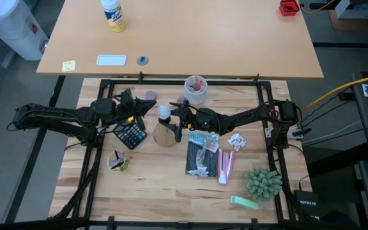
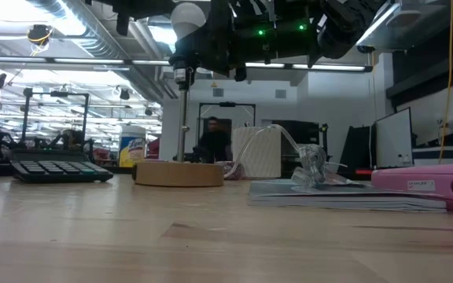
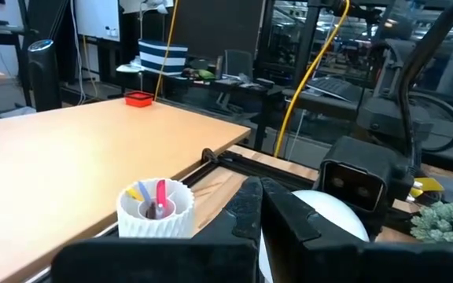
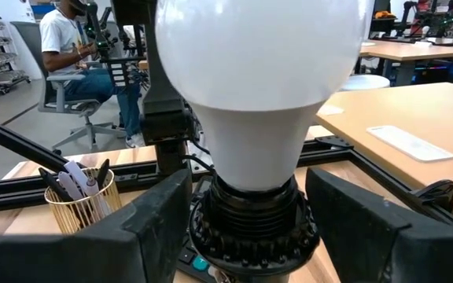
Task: Screw lightbulb
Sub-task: Remove the lightbulb from the lamp
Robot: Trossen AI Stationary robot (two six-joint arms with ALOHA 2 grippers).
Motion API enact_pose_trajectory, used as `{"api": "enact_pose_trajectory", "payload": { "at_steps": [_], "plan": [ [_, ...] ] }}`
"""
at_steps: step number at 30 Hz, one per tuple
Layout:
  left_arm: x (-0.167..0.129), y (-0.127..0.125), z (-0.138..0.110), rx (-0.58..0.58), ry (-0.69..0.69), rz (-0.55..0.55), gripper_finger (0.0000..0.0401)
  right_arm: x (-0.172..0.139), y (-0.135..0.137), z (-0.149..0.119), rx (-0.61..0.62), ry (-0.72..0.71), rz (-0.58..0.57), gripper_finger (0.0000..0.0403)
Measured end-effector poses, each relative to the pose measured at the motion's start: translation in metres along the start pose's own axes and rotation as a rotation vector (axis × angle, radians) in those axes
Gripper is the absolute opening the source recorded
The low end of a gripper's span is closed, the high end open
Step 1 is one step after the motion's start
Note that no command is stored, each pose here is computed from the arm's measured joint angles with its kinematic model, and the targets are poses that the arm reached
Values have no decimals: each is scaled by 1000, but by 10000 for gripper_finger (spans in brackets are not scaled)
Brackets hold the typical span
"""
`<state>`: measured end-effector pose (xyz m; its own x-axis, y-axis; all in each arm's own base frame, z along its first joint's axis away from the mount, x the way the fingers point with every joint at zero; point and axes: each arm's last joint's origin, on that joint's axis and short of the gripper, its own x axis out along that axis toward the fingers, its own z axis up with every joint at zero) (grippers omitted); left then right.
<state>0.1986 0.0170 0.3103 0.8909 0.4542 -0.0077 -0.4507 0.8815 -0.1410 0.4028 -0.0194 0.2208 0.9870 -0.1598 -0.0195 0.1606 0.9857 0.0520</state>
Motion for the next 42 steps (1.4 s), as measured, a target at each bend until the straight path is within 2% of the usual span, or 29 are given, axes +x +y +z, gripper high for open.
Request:
{"api": "enact_pose_trajectory", "payload": {
  "at_steps": [12,18,22,31,42],
  "plan": [
    [0,1,-4,-10,41,7,1,0,-1,1,-1,-7,-26,165],
    [-1,2,-15,-63,141,26,1,0,-1,1,-1,-5,-27,177],
    [-3,-1,-17,-66,165,-18,1,0,-1,1,-1,-4,-27,188],
    [-7,-9,-19,-83,184,-53,1,0,0,1,-1,-3,-25,166],
    [-11,-17,-24,-120,236,-122,1,0,-1,1,7,-5,-33,169]
  ]
}}
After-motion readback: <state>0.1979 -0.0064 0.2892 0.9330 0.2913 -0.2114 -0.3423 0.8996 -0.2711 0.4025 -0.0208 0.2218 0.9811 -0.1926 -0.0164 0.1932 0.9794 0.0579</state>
